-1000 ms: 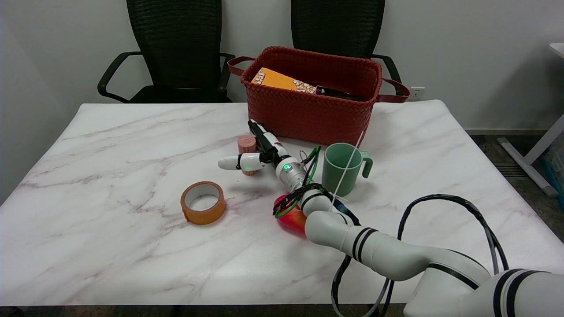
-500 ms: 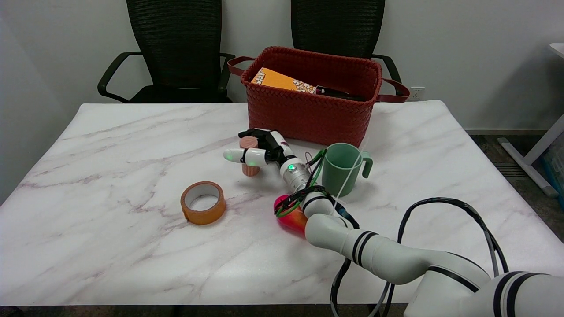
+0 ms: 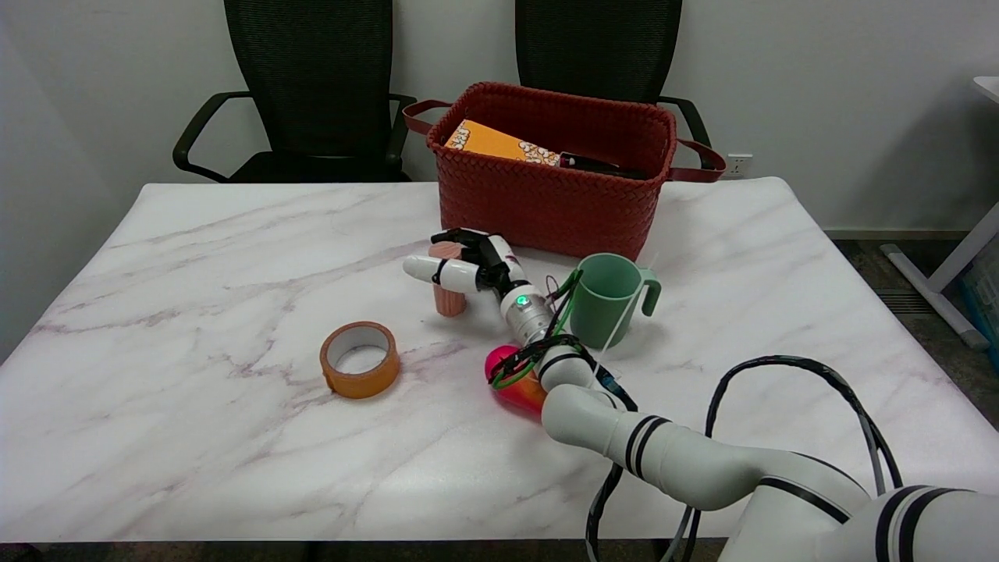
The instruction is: Pick up the wooden cylinder.
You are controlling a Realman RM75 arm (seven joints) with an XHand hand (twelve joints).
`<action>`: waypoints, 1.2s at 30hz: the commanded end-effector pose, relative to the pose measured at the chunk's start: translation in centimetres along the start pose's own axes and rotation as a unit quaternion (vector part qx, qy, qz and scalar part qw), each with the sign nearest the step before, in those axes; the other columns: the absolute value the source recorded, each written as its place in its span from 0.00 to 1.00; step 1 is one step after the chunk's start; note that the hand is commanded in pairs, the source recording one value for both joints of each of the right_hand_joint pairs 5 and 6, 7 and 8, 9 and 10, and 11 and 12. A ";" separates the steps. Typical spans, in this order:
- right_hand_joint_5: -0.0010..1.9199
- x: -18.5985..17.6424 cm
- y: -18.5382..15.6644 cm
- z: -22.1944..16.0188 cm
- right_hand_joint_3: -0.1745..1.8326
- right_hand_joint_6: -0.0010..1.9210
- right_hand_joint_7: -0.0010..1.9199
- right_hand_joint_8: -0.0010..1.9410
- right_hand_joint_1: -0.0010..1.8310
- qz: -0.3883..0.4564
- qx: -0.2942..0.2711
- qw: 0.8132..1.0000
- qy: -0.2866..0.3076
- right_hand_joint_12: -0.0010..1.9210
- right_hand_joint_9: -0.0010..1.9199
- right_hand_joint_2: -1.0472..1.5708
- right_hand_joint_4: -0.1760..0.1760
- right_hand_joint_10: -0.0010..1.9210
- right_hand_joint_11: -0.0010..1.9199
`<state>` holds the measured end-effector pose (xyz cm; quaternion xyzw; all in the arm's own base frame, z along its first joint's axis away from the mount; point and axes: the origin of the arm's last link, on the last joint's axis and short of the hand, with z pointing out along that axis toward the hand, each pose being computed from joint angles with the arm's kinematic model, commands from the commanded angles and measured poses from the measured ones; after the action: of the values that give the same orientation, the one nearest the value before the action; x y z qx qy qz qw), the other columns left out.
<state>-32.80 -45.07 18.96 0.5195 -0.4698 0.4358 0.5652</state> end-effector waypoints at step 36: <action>0.85 2.2 -5.7 -1.0 0.00 0.85 0.95 0.94 0.45 0.055 0.121 0.990 0.048 0.96 0.93 0.74 0.50 0.93 0.96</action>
<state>-30.55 -44.87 19.74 0.5203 -0.4456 0.4899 0.5392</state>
